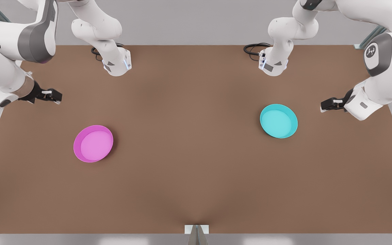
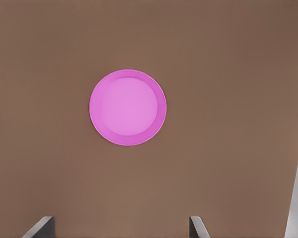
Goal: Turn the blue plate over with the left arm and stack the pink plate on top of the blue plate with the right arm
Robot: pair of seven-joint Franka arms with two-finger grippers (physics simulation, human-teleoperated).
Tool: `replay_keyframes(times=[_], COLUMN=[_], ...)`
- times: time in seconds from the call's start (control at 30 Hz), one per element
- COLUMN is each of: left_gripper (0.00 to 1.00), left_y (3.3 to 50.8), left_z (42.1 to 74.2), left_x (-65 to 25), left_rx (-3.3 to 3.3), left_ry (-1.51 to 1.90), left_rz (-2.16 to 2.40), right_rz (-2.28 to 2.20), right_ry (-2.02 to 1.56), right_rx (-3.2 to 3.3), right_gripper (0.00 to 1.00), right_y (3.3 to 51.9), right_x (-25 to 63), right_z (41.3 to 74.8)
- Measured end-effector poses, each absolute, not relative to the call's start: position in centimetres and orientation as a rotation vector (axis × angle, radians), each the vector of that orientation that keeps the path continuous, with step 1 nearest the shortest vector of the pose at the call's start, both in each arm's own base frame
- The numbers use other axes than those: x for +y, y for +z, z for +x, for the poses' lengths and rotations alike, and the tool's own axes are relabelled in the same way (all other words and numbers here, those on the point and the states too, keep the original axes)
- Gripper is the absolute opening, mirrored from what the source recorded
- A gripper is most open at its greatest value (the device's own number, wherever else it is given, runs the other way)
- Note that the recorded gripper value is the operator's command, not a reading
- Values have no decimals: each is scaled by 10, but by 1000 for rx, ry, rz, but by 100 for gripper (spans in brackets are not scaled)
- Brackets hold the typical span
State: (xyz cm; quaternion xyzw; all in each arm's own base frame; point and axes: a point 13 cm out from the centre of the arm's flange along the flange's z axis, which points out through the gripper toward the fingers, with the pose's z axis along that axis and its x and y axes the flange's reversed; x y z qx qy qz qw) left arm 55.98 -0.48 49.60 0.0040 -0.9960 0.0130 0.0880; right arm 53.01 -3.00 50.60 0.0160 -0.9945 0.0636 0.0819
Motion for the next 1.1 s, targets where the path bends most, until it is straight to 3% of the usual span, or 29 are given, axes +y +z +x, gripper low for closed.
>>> replay_keyframes(times=[0.1,0.23,0.33,0.43,0.6,0.87,1.1], left_gripper=[100,100,100,100,100,100,100], left_y=[477,347,255,188,114,71,68], left_z=[558,528,487,461,456,455,454], left_x=[1,82,100,107,105,99,78], left_rx=[-2924,-2680,-2581,-2604,-2739,-2878,-2918], left_ry=[43,171,302,431,539,634,647], left_rz=[35,286,333,351,266,13,-257], right_rz=[56,63,65,68,68,36,43], right_ry=[192,193,194,191,182,158,153], right_rx=[-2989,-3001,-3006,-2985,-2974,-2965,-2959], right_gripper=[100,100,100,100,100,100,100], right_y=[506,505,505,491,481,476,472], right_x=[-30,-30,-31,-31,-31,-40,-37], right_z=[535,540,541,547,551,551,552])
